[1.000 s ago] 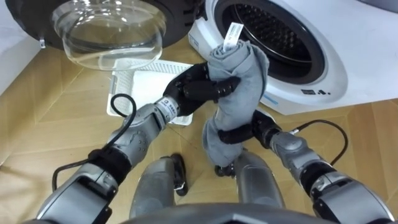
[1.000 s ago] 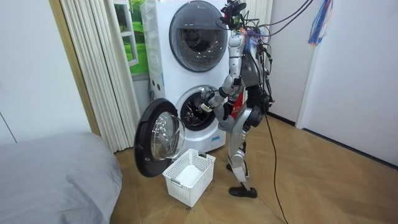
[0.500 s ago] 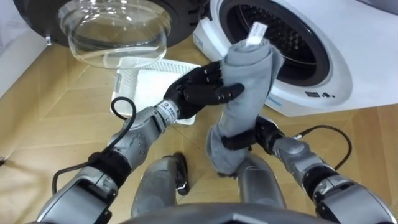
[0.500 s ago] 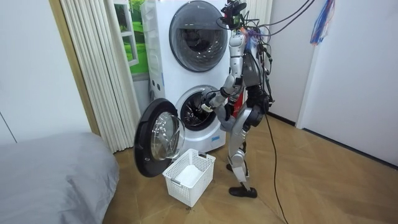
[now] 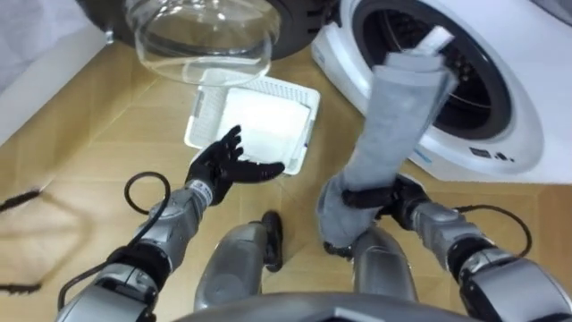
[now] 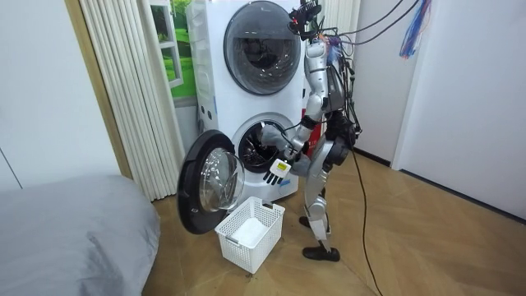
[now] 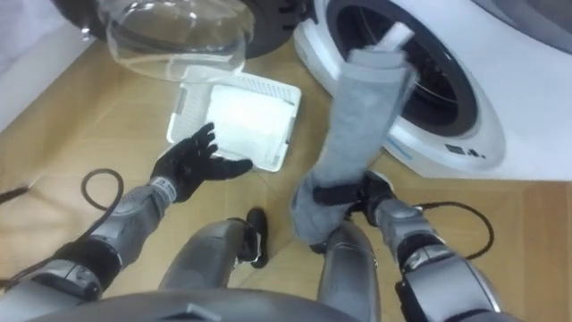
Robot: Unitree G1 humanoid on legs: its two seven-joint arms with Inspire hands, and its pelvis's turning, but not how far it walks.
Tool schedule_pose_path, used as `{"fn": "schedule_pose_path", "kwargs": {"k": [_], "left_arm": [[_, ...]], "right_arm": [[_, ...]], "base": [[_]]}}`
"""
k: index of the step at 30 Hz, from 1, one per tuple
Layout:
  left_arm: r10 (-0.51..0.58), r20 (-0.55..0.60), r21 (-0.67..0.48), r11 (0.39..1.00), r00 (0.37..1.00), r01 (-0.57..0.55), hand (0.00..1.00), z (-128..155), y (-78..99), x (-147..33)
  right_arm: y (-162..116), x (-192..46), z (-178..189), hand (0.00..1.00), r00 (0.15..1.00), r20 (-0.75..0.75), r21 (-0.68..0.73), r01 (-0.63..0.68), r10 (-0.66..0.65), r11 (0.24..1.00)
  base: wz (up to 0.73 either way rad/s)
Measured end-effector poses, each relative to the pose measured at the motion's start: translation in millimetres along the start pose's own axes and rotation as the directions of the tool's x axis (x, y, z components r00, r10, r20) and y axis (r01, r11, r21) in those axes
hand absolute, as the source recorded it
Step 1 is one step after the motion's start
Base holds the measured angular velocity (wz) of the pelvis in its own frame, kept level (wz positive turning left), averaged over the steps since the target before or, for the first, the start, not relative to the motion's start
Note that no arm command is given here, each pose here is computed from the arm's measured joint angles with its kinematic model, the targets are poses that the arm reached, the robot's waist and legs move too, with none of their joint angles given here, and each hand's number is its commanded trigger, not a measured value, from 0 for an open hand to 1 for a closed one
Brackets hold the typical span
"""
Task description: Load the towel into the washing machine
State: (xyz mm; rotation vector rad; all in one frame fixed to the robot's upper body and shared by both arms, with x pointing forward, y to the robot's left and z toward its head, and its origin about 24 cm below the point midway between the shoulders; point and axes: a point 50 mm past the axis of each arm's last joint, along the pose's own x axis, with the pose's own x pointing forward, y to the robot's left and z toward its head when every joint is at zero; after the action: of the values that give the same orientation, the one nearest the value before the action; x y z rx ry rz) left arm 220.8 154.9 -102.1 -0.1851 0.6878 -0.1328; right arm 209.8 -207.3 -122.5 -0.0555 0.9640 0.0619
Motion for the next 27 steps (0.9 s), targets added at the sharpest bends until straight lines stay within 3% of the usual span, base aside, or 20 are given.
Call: {"fn": "schedule_pose_path", "kwargs": {"k": [10, 19, 27], "left_arm": [[0.094, -0.030, -0.020, 0.995, 0.995, -0.095, 0.00, -6.7, 6.1, -2.3], [0.088, -0.080, -0.015, 0.996, 0.993, -0.090, 0.00, -12.1, 4.7, -2.8], [0.076, -0.080, -0.014, 0.997, 0.994, -0.077, 0.00, -7.7, 0.7, -2.8]], "right_arm": [[-18.8, -1.2, 20.5, 1.00, 0.999, 0.000, 0.044, 0.048, -0.049, 0.998], [-36.0, -5.4, 21.9, 1.00, 0.998, -0.002, 0.305, 0.056, -0.059, 0.951], [-48.2, -9.5, 27.1, 1.00, 0.998, 0.042, 0.573, 0.015, -0.047, 0.820]], "base": [[0.14], [0.24], [0.16]]}}
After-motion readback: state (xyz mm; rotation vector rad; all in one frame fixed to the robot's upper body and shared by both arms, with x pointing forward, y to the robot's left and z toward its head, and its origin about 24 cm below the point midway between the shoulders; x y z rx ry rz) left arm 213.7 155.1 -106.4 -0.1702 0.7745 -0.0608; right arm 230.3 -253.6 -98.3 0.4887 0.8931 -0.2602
